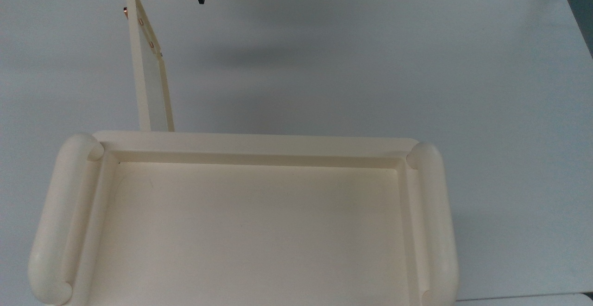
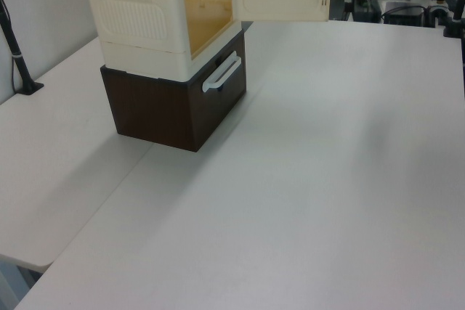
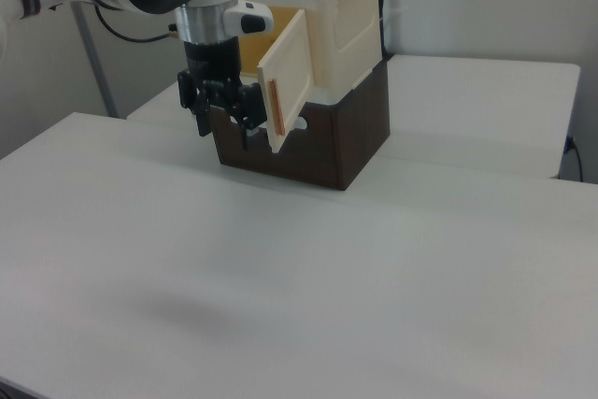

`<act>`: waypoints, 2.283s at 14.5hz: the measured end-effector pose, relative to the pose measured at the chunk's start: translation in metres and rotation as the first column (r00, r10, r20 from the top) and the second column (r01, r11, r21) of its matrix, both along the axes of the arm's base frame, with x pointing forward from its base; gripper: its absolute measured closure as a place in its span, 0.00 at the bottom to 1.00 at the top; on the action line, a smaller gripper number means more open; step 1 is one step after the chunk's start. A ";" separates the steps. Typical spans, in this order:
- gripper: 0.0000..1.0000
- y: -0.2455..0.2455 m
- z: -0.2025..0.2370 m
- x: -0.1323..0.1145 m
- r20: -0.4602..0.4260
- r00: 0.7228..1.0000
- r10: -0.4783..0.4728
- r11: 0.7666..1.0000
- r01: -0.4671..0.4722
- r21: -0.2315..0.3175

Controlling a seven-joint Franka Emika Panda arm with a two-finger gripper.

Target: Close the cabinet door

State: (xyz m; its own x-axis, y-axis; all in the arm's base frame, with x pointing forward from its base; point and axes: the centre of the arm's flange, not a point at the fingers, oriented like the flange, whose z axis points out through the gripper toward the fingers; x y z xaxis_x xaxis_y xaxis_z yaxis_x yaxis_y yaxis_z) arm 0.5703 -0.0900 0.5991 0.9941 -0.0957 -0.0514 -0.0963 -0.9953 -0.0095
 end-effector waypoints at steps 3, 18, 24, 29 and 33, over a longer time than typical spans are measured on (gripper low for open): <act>0.00 -0.001 0.000 0.000 0.000 1.000 -0.003 1.000 0.003 0.000; 0.02 0.005 -0.005 0.002 -0.013 1.000 0.007 1.000 -0.007 0.001; 0.61 -0.002 -0.009 -0.005 -0.060 0.985 0.164 0.986 -0.163 0.028; 0.99 -0.044 -0.001 0.000 0.035 0.837 0.546 0.837 -0.547 -0.007; 0.99 -0.078 0.023 0.019 0.144 0.663 0.735 0.676 -0.699 -0.233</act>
State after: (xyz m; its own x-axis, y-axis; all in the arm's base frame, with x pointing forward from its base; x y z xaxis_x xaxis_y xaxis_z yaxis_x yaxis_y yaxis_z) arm 0.5895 -0.1678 0.6216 0.7398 0.6628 0.1156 0.6341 -0.7444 0.2093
